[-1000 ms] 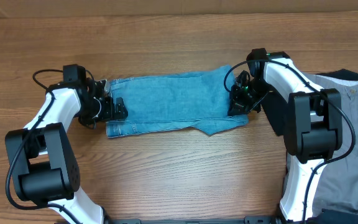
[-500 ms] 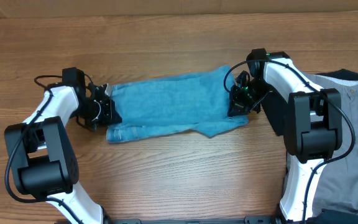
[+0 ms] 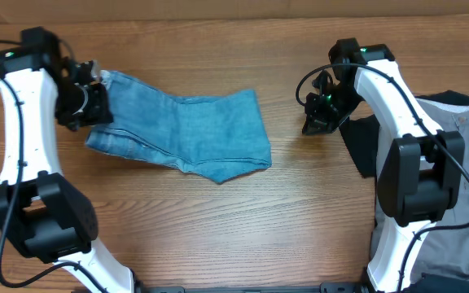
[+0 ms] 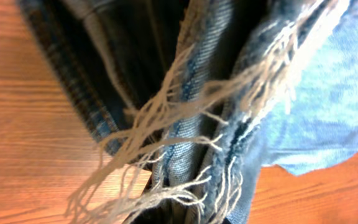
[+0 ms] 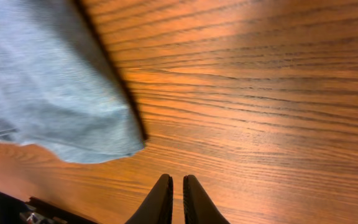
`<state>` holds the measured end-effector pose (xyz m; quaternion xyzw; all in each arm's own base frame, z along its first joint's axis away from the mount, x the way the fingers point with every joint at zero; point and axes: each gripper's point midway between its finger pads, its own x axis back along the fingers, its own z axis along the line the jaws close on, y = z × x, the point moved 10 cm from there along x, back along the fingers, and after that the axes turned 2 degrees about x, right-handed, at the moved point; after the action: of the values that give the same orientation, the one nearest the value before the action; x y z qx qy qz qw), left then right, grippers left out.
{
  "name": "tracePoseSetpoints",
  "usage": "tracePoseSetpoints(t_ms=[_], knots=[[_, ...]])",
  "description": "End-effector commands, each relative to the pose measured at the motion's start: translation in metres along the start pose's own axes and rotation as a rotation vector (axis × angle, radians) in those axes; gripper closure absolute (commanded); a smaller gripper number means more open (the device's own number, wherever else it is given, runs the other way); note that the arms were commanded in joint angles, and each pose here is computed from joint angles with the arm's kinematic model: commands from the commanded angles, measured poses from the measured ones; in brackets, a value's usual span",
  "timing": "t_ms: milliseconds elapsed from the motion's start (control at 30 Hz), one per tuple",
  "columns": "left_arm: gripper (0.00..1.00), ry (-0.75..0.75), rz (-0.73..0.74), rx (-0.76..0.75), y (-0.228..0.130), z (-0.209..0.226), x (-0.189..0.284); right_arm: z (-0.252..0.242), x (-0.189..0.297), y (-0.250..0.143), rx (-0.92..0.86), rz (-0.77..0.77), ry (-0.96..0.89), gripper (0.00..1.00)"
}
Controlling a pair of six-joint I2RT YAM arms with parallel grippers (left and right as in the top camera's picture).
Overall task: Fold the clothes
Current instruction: 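Lift the folded jeans with both grippers and fold them in half, then lift the jeans' left end with the left gripper and fold it rightward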
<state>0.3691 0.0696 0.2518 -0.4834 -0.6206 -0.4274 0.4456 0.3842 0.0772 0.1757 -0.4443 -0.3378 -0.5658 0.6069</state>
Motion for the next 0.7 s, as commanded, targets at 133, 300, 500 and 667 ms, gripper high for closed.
tracePoseSetpoints(t_ms=[133, 300, 500, 667], knots=[[0.96, -0.042, -0.014, -0.2, -0.005, -0.102, -0.01, 0.007, 0.009, 0.0, 0.026, -0.034, 0.027, 0.89], [0.96, -0.008, -0.033, -0.3, -0.015, -0.151, -0.021, 0.007, 0.009, 0.003, 0.017, -0.051, 0.03, 0.89], [0.96, 0.136, -0.051, -0.319, -0.024, -0.169, -0.025, 0.022, -0.004, 0.007, 0.037, -0.07, 0.123, 0.93], [0.96, 0.125, -0.041, -0.307, -0.026, -0.169, -0.026, 0.048, -0.047, -0.004, 0.07, -0.018, 0.21, 0.95]])
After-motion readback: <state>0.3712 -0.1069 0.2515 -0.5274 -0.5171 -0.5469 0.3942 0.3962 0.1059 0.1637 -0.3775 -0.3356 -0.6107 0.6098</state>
